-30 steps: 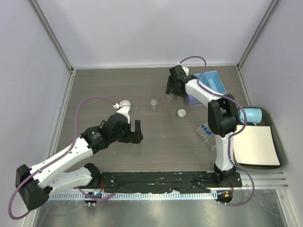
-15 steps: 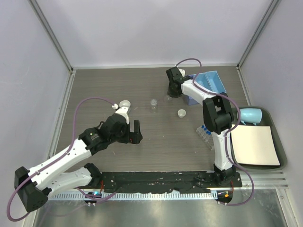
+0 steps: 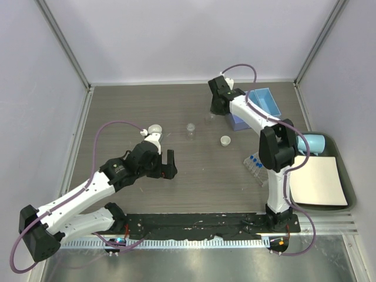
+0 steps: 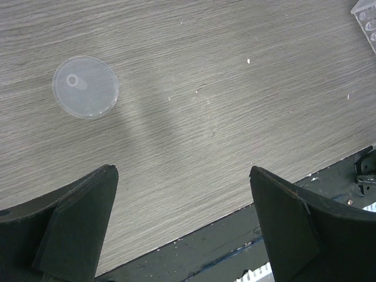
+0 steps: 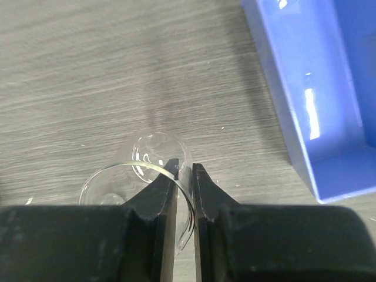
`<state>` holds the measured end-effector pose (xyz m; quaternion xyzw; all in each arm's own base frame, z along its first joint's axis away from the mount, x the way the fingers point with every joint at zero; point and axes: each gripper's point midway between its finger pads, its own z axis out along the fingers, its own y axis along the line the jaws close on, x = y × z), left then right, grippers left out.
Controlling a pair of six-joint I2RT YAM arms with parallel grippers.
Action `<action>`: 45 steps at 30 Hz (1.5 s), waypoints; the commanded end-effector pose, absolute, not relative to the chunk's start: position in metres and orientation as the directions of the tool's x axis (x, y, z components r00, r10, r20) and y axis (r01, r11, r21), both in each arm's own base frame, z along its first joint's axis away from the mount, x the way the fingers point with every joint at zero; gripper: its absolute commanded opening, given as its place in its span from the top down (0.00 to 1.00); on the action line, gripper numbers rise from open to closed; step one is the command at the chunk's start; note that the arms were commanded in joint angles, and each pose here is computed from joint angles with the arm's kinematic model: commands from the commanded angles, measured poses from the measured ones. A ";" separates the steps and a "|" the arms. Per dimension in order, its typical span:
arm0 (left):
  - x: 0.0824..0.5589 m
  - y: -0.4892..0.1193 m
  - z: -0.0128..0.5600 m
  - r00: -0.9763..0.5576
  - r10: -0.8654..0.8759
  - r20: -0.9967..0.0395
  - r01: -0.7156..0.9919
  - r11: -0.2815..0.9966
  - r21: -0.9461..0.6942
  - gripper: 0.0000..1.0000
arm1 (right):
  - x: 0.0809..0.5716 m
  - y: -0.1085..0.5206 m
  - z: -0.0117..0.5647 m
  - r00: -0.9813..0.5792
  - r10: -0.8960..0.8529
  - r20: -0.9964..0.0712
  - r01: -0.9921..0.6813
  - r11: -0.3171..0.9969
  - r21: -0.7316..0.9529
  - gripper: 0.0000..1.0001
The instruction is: Organize the chemistry lab equipment
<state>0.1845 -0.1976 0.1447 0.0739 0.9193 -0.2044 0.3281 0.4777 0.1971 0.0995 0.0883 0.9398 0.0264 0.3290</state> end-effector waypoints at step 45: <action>0.182 -0.208 0.140 -0.788 0.007 -0.616 0.294 0.883 -0.365 0.00 | 0.532 0.086 0.122 -0.558 0.448 -0.699 0.502 0.852 0.146 0.99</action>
